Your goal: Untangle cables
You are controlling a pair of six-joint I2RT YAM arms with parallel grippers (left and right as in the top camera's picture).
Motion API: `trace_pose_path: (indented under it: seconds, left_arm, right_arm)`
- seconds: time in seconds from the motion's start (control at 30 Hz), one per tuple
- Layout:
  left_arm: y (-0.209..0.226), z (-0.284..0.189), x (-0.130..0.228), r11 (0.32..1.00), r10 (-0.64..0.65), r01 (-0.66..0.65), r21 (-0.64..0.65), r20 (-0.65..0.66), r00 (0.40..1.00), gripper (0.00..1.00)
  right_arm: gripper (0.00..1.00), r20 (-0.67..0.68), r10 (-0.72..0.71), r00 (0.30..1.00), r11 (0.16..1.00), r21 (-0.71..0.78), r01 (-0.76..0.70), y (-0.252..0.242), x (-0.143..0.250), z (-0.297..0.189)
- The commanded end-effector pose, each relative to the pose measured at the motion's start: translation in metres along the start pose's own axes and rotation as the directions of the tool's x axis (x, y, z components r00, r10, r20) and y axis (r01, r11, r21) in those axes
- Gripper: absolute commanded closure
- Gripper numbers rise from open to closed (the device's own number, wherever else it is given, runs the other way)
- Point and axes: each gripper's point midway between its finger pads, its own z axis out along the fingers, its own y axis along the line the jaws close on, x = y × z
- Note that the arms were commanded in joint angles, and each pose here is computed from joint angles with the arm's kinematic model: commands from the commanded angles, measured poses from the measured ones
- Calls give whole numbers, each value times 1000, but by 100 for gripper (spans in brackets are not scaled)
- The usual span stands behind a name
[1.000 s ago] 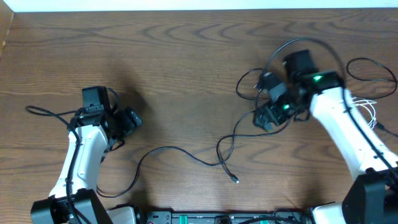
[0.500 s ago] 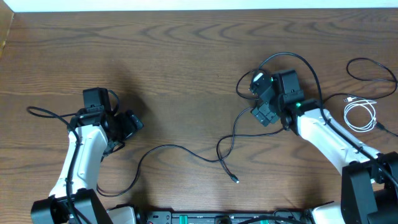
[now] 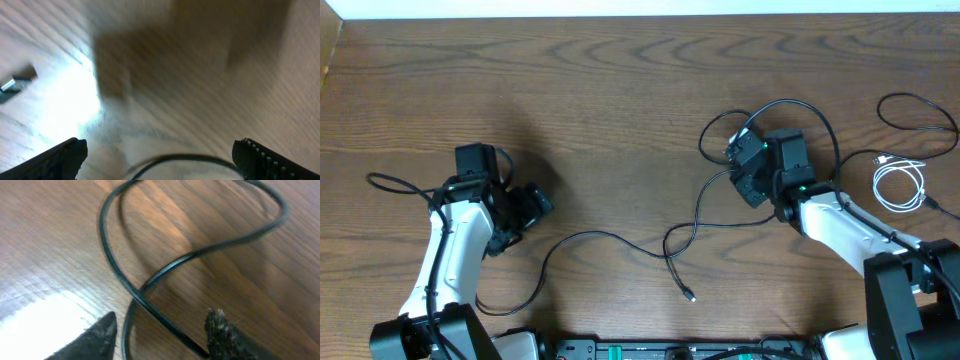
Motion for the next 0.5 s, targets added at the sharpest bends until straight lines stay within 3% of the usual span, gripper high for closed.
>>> trace_pose_path:
  seconds: [0.0, 0.03, 0.2, 0.27, 0.37, 0.47]
  left_arm:
    - [-2, 0, 7, 1000, 13, -12, 18, -43, 999, 2]
    - [-2, 0, 7, 1000, 24, -23, 19, -41, 999, 1]
    - [-30, -22, 0, 986, 43, -40, 159, -15, 999, 4]
    - [-49, -41, -4, 965, 56, -57, 255, 11, 998, 18]
    - [-69, -68, -7, 931, 53, -68, 359, 50, 997, 51]
    - [-71, -83, -4, 921, 32, -58, 386, 73, 997, 69]
  right_arm:
    - [82, 35, 83, 996, 988, -135, -78, 19, -3, 0]
    - [99, 31, 110, 993, 985, -134, -105, 18, -2, 0]
    - [99, -3, 276, 961, 945, -180, -272, 22, 1, -2]
    - [99, -17, 335, 942, 919, -216, -330, 28, 0, -3]
    - [99, -60, 467, 882, 849, -249, -466, 35, -1, -5]
    - [99, -112, 559, 822, 781, -264, -566, 41, 1, -6]
